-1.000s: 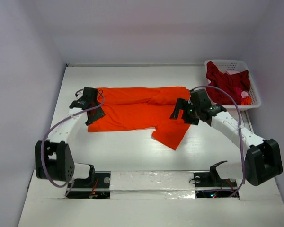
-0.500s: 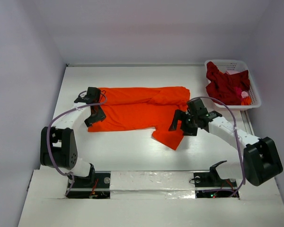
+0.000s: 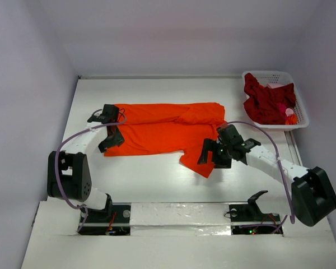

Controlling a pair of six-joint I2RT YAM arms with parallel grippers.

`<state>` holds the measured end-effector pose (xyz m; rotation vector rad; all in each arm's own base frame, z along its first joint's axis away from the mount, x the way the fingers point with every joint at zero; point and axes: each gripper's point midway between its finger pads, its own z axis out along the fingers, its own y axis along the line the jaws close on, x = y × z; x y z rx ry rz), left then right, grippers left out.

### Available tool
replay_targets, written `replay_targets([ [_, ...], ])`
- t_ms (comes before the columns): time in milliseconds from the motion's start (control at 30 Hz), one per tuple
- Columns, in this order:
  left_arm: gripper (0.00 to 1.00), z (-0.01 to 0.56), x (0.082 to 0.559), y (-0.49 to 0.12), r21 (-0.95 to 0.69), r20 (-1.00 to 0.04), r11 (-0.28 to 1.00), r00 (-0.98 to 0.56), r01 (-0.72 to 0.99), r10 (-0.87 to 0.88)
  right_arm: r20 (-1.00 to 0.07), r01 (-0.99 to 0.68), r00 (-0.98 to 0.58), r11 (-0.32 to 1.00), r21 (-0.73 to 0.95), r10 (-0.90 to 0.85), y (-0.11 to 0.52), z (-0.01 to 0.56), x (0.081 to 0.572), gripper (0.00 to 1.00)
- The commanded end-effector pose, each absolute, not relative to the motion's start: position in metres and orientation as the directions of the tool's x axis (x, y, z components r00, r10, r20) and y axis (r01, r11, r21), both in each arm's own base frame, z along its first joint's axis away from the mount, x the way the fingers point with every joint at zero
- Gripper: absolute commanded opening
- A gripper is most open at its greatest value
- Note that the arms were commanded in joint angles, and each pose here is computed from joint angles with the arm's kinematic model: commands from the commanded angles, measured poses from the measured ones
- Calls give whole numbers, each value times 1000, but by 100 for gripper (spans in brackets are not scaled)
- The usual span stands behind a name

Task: Fold and stack the t-shirts
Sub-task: Fold the tshirt

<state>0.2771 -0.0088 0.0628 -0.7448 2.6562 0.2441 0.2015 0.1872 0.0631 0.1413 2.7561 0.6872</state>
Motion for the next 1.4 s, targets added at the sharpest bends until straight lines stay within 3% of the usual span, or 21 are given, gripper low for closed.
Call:
replay_targets([
  [0, 55, 64, 268, -10, 81, -362, 849, -809, -523, -464, -277, 0, -948, 872, 490, 156, 194, 66, 195, 97],
  [400, 54, 78, 290, -7, 114, -371, 846, -813, -520, -449, -242, 16, -961, 899, 438, 136, 198, 51, 179, 95],
  [767, 54, 105, 309, 3, 142, -441, 841, -794, -523, -419, -224, 53, -966, 948, 313, 127, 197, 30, 168, 91],
  [1000, 54, 106, 307, 1, 129, -440, 848, -796, -513, -415, -272, 130, -941, 955, 266, 204, 191, 21, 185, 88],
  [1100, 54, 107, 306, 2, 134, -444, 850, -798, -509, -407, -258, 148, -942, 955, 256, 215, 193, 14, 187, 84],
  [1200, 55, 110, 306, 5, 142, -454, 850, -797, -507, -399, -243, 162, -944, 954, 250, 224, 194, 7, 186, 72],
  [1233, 55, 110, 306, 9, 144, -459, 843, -790, -518, -407, -243, 166, -943, 955, 247, 227, 193, 6, 185, 62],
  [1267, 55, 110, 306, 12, 142, -458, 838, -786, -526, -416, -245, 166, -943, 955, 247, 227, 193, 7, 186, 57],
  [1367, 55, 113, 306, 16, 137, -459, 837, -782, -530, -420, -251, 168, -941, 956, 239, 228, 191, 8, 186, 55],
])
